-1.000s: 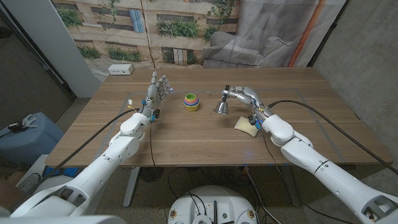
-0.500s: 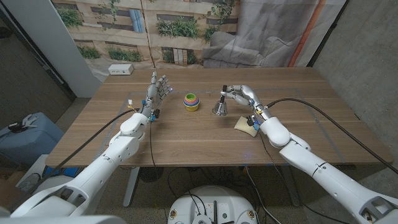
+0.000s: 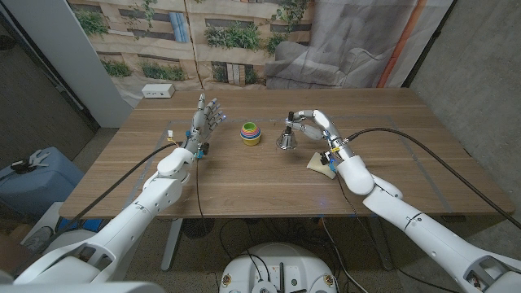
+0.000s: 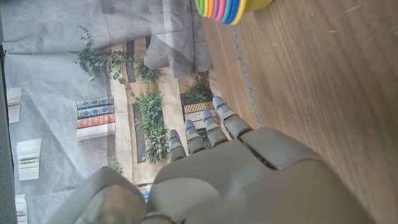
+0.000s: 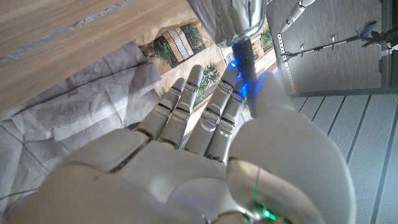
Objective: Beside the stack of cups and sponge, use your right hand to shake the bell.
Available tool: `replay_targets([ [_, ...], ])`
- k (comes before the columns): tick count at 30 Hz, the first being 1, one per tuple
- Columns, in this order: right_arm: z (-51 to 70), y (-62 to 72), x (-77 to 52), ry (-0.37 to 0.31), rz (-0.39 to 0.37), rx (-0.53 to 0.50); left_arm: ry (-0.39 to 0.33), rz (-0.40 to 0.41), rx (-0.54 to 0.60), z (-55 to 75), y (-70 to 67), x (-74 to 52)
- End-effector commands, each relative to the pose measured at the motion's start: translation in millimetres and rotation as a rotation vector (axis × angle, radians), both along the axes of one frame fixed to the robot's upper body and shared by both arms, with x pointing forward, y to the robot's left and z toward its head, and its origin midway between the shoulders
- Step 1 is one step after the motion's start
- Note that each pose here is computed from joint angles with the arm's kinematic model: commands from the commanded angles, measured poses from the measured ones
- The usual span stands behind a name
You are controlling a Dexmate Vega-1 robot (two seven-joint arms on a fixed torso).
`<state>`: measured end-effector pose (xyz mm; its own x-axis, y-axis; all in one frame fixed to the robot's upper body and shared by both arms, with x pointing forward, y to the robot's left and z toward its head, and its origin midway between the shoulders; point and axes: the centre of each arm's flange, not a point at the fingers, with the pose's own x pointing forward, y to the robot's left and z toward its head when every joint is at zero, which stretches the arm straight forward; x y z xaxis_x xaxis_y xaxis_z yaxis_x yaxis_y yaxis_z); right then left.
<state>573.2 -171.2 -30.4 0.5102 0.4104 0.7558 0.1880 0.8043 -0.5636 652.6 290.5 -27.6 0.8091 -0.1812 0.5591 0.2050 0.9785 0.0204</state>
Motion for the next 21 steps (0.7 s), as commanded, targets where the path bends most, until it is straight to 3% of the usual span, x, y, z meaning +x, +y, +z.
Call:
replay_targets([
  [1, -5.8, 6.1, 1.4, -0.160, -0.057, 0.003, 0.000, 0.000, 0.000, 0.1, -0.1, 0.1],
  [21, -9.8, 13.8, 14.7, -0.332, -0.138, 0.008, 0.000, 0.000, 0.000, -0.1, -0.1, 0.2],
])
